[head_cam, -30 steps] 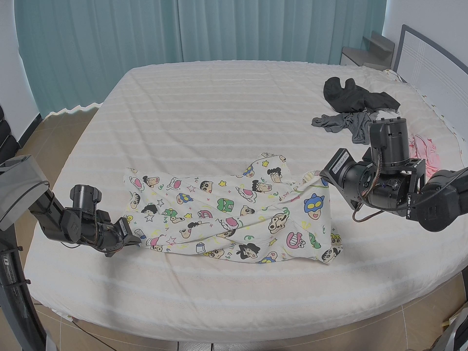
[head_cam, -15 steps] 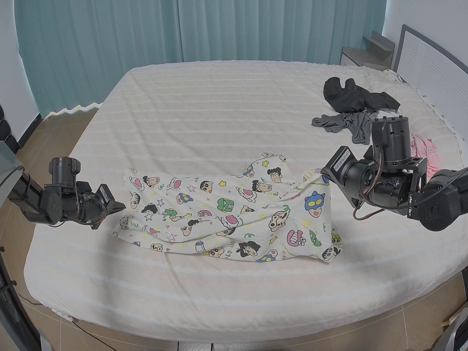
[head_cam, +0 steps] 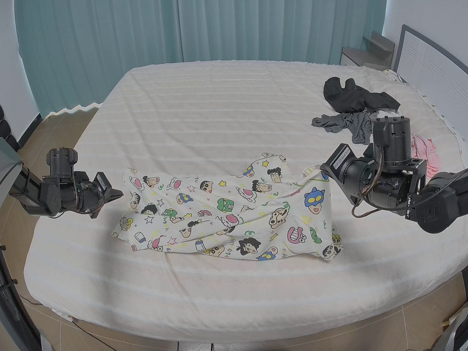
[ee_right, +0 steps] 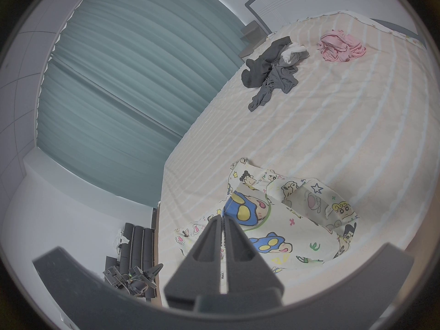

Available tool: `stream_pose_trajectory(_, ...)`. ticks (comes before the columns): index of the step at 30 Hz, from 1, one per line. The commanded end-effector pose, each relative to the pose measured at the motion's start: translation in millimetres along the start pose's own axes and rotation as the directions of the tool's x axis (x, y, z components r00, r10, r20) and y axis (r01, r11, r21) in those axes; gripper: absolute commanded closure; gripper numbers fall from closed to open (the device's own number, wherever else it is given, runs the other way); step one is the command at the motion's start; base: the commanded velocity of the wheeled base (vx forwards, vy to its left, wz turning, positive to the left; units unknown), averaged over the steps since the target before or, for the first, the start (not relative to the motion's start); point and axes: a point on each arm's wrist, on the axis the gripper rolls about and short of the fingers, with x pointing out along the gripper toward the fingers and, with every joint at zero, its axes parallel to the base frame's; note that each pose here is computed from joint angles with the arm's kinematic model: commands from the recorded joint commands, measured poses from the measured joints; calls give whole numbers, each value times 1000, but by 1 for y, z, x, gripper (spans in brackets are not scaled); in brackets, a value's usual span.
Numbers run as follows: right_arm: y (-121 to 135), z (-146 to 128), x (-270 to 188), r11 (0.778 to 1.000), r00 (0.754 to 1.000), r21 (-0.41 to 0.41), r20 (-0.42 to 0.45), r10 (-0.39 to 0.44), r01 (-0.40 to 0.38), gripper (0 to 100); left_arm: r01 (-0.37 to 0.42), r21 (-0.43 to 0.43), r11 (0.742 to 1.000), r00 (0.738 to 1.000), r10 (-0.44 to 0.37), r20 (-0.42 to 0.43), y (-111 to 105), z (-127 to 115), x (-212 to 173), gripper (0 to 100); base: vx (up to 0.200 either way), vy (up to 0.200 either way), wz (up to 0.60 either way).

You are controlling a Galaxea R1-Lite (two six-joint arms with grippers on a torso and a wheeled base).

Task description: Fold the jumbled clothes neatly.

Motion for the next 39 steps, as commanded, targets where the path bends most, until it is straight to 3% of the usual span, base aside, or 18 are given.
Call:
stream_pose_trajectory(1,-3,-3,1,1000,1000,-7,-9,-12,12,100,-45,38,998,997,48,-68,20,-17,8,100,0,0,0)
stream_pose_trajectory(4,-4,-3,1,1000,1000,-7,-10,-13,13,100,-72,79,994,991,80,-104,32,-27,11,100,0,0,0)
stream_pose_trajectory(5,-4,-3,0,1000,1000,-7,-9,-12,12,100,-80,93,992,989,90,-120,36,-32,12,0,0,0,0)
stream_pose_trajectory(21,-5,-5,-2,1000,1000,-11,-19,-16,16,100,-32,172,985,991,53,-120,40,-46,39,0,0,0,0)
stream_pose_trajectory(34,-5,-5,-2,1000,1000,-11,-17,-16,15,100,-28,179,983,991,51,-127,43,-49,56,0,0,0,0)
stream_pose_trajectory(35,-5,-5,-2,1000,1000,-11,-17,-16,15,100,-27,178,984,991,51,-128,43,-50,56,100,0,0,0)
stream_pose_trajectory(39,-5,-5,-2,1000,1000,-11,-17,-16,15,100,-27,141,990,989,47,-141,45,-51,54,100,0,0,0)
